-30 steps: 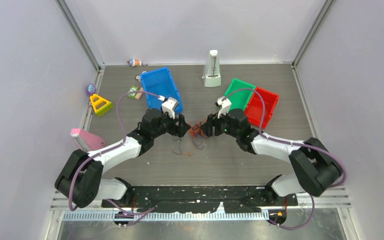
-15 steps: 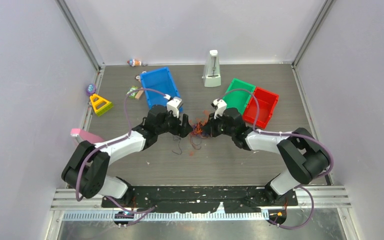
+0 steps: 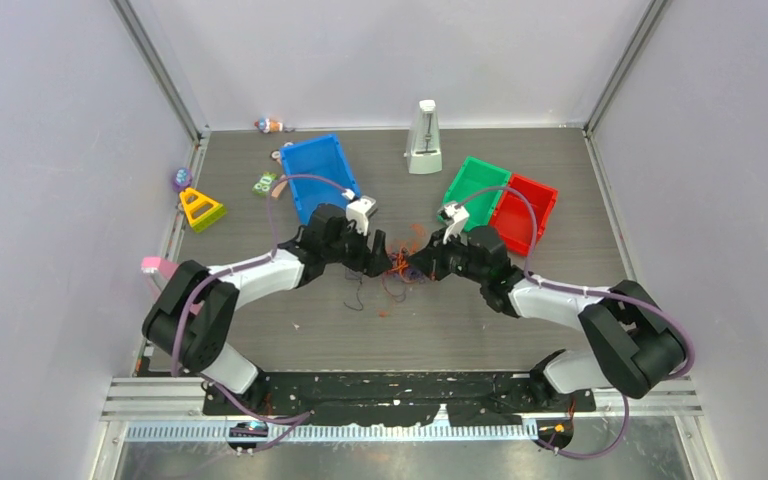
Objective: Untangle the cables
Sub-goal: Untie the cable.
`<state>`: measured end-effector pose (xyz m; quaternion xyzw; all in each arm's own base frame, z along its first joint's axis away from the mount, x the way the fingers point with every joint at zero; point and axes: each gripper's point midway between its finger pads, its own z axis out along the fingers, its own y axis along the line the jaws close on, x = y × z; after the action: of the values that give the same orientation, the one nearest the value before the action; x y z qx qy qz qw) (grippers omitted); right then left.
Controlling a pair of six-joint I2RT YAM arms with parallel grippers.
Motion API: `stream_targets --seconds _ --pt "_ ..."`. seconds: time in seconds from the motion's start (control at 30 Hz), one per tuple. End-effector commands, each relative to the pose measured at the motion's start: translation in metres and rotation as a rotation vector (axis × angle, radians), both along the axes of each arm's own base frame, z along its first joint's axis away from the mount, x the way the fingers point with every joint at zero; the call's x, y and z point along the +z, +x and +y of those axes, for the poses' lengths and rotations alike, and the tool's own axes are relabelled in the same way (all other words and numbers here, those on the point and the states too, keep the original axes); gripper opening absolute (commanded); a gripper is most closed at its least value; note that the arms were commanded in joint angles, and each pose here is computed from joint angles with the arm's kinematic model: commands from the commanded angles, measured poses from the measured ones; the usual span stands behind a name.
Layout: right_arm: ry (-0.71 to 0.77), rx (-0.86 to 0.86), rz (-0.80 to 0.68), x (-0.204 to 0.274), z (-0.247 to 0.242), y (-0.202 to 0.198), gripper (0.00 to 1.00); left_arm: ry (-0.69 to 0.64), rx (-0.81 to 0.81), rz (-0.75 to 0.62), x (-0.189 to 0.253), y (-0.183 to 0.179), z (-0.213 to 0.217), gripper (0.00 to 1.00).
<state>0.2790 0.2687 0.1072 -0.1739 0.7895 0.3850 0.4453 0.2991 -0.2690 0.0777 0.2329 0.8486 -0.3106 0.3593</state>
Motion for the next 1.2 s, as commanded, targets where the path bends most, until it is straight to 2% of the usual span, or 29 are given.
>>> stream_targets --seconds 0.0,0.1,0.13,0.23,0.27,0.3,0.5,0.57,0.6,0.67,0.77,0.83,0.93,1.0,1.03,1.1,1.17 --pt "0.134 0.042 -0.084 0.039 0.008 0.0 0.05 -0.03 -0.088 0.009 0.008 0.001 -0.022 0.74" --pt "0.158 0.053 -0.078 0.042 0.009 0.0 0.05 -0.021 -0.126 0.066 -0.001 -0.002 -0.032 0.73" --pt "0.16 0.056 -0.077 0.043 0.009 0.0 0.05 -0.012 -0.13 0.085 -0.005 -0.003 -0.033 0.66" --pt "0.166 0.03 -0.078 0.043 0.004 0.003 0.06 0.036 -0.106 0.113 -0.013 0.004 -0.031 0.18" --pt "0.166 0.004 -0.082 0.044 -0.003 0.005 0.05 0.06 -0.089 0.122 -0.016 0.004 -0.026 0.05" --pt "0.155 -0.049 -0.079 0.041 -0.011 0.01 0.05 0.061 -0.068 0.111 -0.015 0.006 -0.021 0.0" --pt "0.088 -0.513 -0.046 0.024 -0.114 0.039 0.05 -0.034 0.131 -0.008 0.009 0.025 0.019 0.0" --pt "0.074 -0.73 -0.058 0.027 -0.161 0.041 0.05 -0.049 0.229 -0.027 0.011 0.029 0.043 0.0" --pt "0.037 -0.863 -0.028 0.013 -0.188 0.038 0.05 -0.057 0.278 -0.031 0.012 0.031 0.053 0.0" --pt "0.031 -1.014 -0.043 0.014 -0.219 0.03 0.05 -0.072 0.353 -0.052 0.016 0.035 0.071 0.0" --pt "0.073 -1.069 -0.116 0.031 -0.233 0.021 0.05 -0.098 0.364 -0.092 0.023 0.033 0.076 0.0" --pt "0.083 -1.03 -0.15 0.036 -0.229 0.019 0.06 -0.117 0.334 -0.099 0.028 0.031 0.071 0.0" --pt "0.084 -0.87 -0.199 0.046 -0.204 0.021 0.07 -0.16 0.264 -0.097 0.033 0.028 0.058 0.0" --pt "0.091 -0.738 -0.237 0.054 -0.183 0.021 0.26 -0.196 0.202 -0.096 0.038 0.024 0.048 0.0" --pt "0.084 -0.695 -0.245 0.053 -0.176 0.021 0.56 -0.216 0.171 -0.097 0.041 0.022 0.042 0.0" --pt "0.12 -0.555 -0.276 0.06 -0.152 0.015 0.82 -0.24 0.116 -0.1 0.045 0.017 0.032 0.0" --pt "0.146 -0.436 -0.307 0.069 -0.131 0.01 0.87 -0.259 0.064 -0.095 0.049 0.012 0.023 0.0"
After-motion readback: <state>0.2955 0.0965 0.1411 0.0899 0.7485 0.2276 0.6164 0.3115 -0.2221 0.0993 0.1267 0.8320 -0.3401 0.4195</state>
